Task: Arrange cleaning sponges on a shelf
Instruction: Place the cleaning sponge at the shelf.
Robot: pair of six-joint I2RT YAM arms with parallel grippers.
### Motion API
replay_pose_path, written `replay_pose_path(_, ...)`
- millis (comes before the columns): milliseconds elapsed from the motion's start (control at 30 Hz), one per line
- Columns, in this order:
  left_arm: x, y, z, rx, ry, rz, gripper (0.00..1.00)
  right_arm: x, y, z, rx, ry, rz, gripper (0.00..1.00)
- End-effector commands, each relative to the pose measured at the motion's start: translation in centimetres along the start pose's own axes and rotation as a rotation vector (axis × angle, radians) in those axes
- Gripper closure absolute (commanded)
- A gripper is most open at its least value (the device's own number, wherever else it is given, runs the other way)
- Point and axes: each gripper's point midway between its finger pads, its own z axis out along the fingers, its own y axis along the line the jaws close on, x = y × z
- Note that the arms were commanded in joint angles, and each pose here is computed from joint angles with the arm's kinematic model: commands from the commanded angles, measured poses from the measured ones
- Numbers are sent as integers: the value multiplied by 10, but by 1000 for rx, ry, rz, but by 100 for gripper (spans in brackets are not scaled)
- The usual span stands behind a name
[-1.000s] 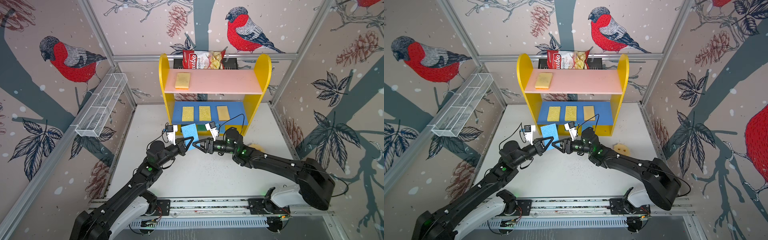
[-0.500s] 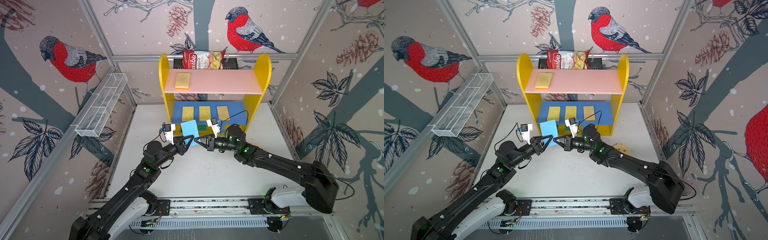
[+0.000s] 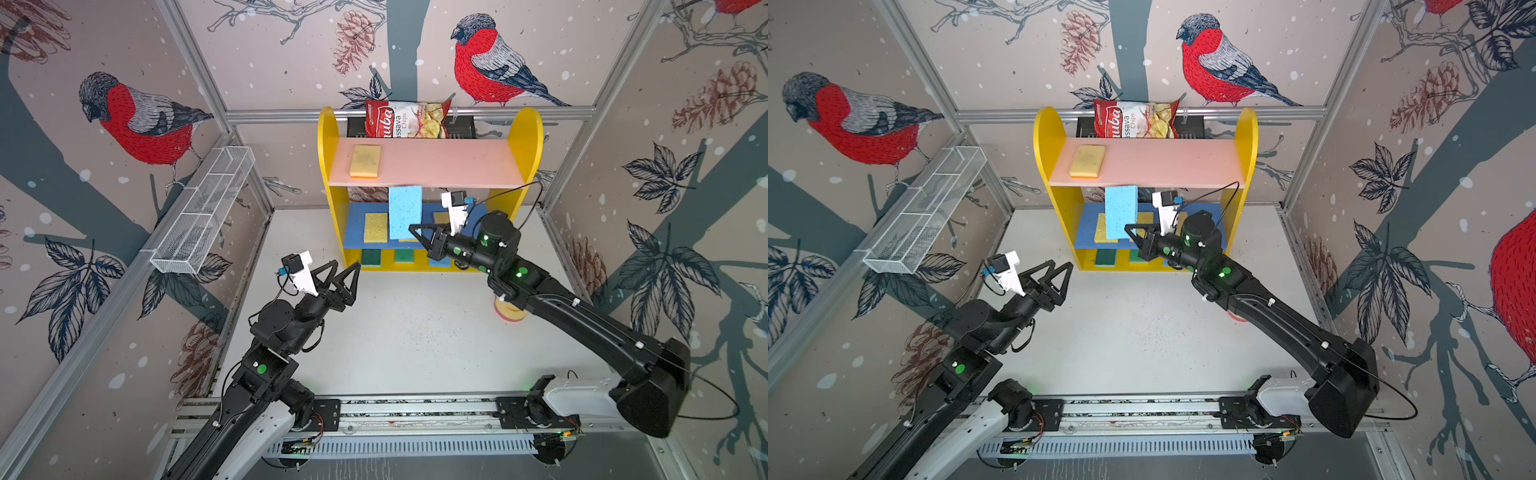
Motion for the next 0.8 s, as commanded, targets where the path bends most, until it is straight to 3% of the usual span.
replay_pose_path(0,-1,17,-5,-96,0,47,17,-24,-6,3,55,-31,-51,100)
replay_pose_path(367,-7,16,-9,-107,-12,55,18,-79,-23,36,143,-35,-99,100)
replay_pose_path(767,-3,18,-6,-113,5,56,18,-90,-39,62,132,13,-86,100)
